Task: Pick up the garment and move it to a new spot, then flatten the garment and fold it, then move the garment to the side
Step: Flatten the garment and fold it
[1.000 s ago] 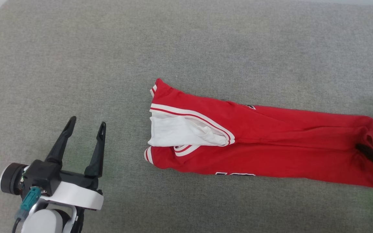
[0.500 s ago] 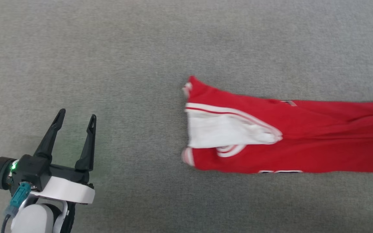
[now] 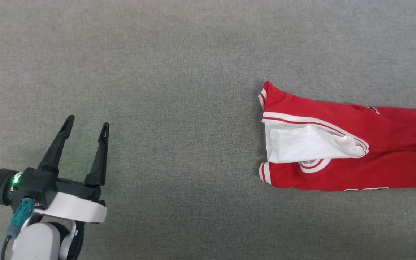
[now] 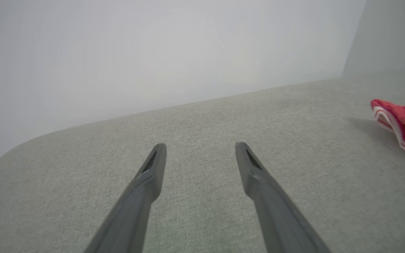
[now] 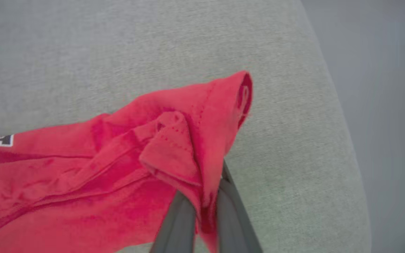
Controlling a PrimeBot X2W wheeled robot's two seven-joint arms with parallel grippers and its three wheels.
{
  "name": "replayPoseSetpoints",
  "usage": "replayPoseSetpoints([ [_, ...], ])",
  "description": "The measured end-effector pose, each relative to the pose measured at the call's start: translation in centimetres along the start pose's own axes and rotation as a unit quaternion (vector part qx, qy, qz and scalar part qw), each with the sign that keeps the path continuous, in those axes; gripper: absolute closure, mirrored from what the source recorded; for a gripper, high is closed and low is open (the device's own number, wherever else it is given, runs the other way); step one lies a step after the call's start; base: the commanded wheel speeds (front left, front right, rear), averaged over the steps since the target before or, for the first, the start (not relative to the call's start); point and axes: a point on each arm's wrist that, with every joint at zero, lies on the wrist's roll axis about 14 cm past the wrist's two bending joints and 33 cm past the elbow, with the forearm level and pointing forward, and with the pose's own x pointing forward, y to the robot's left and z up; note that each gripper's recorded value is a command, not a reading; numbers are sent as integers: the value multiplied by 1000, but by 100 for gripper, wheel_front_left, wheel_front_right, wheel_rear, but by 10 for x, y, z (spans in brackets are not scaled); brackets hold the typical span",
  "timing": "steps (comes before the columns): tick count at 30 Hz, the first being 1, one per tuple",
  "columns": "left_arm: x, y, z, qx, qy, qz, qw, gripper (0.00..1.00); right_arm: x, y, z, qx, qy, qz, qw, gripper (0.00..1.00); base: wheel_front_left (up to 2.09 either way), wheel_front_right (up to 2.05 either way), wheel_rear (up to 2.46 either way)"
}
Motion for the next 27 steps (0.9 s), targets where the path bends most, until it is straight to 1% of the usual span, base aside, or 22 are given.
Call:
replayPoseSetpoints([
  [5,-6,-5,6,-7,-5,-1,1000,0,-7,54,-12,-48,14,74,996,100,0,0,0],
  [8,-13,-5,10,-10,-9,4,1000,0,-17,99,-18,-80,18,138,987,100,0,0,0],
  [12,-24,-4,16,-14,-15,13,1000,0,-34,159,-26,-124,22,221,967,100,0,0,0],
  [17,-35,-5,20,-17,-16,19,1000,0,-49,220,-39,-175,35,299,937,100,0,0,0],
  [18,-37,-4,21,-19,-17,23,999,0,-52,230,-40,-186,35,309,932,100,0,0,0],
  [19,-37,-4,21,-19,-17,23,999,0,-52,230,-40,-186,35,309,932,100,0,0,0],
  [20,-40,-3,22,-21,-18,27,999,0,-53,239,-42,-195,35,318,927,100,0,0,0],
  [21,-44,-1,26,-24,-24,36,999,0,-56,256,-44,-210,38,338,917,100,0,0,0],
  [22,-44,-1,26,-24,-24,36,999,0,-56,256,-44,-210,38,338,917,100,0,0,0],
  [27,-56,7,28,-25,-24,54,998,0,-56,292,-49,-244,42,370,895,100,0,0,0],
])
